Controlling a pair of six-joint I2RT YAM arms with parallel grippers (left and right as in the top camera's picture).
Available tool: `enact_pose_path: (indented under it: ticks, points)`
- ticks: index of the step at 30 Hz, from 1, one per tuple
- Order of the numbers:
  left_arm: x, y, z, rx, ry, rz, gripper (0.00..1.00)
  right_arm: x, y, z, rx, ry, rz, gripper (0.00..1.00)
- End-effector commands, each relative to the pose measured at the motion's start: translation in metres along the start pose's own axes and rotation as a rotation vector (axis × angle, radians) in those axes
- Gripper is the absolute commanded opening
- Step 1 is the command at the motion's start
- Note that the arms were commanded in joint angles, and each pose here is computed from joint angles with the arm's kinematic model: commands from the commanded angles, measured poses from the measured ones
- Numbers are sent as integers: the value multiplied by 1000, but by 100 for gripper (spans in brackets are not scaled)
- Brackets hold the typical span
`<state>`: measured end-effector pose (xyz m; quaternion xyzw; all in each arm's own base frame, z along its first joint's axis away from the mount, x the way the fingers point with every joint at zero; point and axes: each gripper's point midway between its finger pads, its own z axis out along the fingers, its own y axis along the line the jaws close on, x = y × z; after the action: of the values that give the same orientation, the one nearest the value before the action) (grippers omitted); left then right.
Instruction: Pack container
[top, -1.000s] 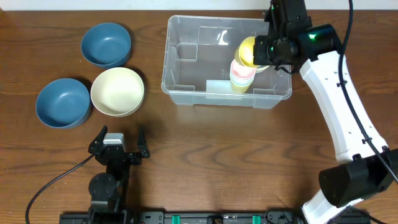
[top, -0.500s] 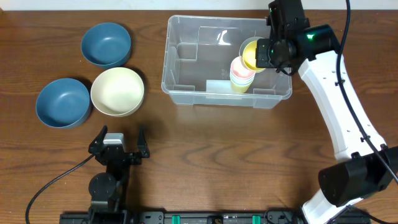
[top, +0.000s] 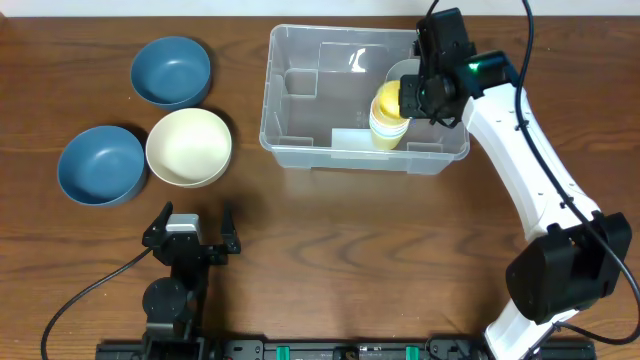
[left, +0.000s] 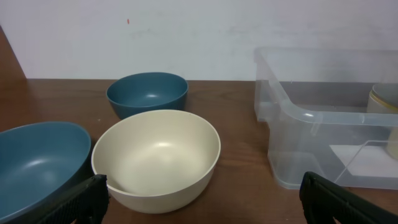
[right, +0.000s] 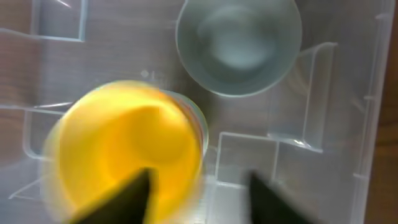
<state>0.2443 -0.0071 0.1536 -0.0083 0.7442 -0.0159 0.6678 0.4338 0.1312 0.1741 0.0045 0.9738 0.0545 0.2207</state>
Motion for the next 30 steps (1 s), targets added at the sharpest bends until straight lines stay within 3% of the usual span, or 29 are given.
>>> enact_pose_path:
  ticks: [1,10,22,30]
  points:
    - [18,4,1,-16,51,12,98,-1,12,-1,-43,-2,-43,96]
    - [18,4,1,-16,51,12,98,-27,9,-49,-60,-80,-18,99]
    - [18,3,1,-16,51,11,98,-61,-110,-89,58,-201,279,99]
    - [18,3,1,-16,51,12,98,-54,-165,-95,126,-187,386,99]
